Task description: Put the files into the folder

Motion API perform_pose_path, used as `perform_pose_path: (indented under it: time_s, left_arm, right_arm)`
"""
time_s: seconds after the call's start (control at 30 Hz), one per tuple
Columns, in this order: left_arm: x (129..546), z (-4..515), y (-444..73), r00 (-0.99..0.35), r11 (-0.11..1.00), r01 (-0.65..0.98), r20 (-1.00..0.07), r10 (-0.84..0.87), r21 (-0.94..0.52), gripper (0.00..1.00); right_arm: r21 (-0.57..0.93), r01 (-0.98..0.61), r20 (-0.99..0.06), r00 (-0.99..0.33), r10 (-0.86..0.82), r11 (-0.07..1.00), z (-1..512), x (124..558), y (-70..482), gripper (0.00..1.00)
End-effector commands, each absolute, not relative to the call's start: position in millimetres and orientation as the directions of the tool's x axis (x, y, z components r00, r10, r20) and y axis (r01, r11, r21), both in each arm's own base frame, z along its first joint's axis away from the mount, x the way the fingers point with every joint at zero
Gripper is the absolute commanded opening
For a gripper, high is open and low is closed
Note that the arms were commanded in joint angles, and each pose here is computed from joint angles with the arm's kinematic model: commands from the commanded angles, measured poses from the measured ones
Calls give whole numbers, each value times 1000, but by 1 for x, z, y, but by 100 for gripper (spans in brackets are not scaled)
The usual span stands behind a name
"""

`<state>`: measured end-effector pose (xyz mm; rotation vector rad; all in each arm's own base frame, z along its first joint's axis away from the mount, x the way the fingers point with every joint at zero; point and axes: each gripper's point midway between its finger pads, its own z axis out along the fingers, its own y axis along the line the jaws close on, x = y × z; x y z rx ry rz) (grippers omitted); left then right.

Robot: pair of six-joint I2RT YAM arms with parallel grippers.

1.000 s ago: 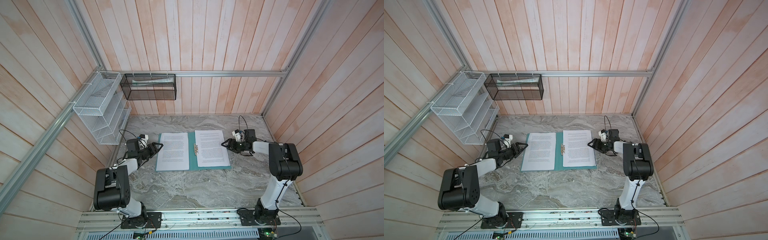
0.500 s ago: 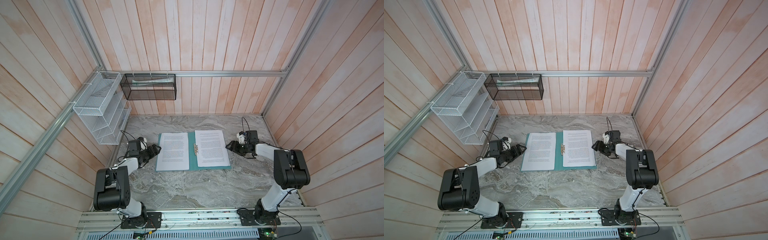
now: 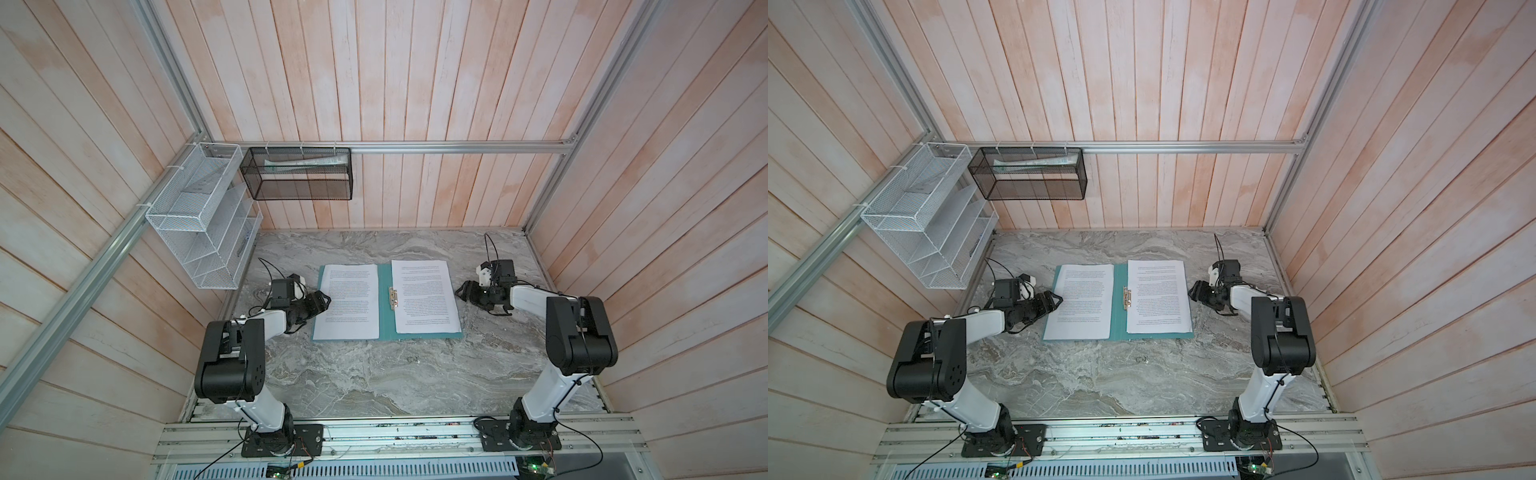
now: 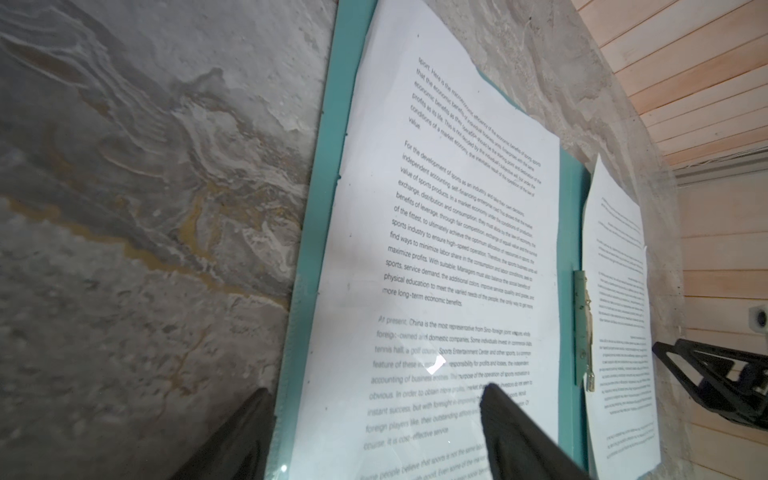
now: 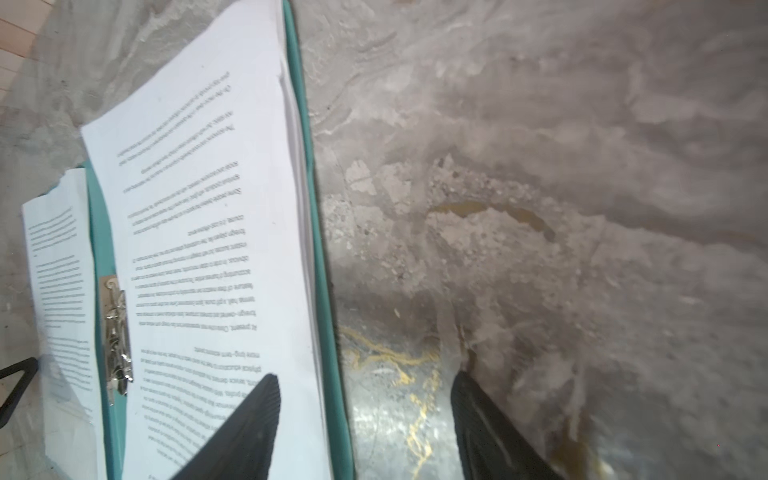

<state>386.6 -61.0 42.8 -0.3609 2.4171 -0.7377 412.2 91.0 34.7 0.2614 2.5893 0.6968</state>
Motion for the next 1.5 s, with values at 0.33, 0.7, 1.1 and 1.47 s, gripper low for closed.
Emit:
perform_pose_path:
  time_s: [0.33,0.7,1.1,1.47]
  left_arm:
    - [361,101,-96,-800,534,117,-398,-449,-837,72]
    - [350,160,-113,-787,445,230,-434,-438,-866,70]
    - [338,248,-152,-747,479,341,-542,-384,-809,74]
    - [331,293,-257,-764,409,462,-587,-266,-787,75]
  right_arm:
    - [659,89,-110,-971,213,747,-13,370,136,61]
    - [684,92,-103,-970,220,724,-10,362,140,58]
    - [696,54,-144,-967,212,716,5,359,152,57]
    - [732,45,-167,-955,244,679,9,364,160,58]
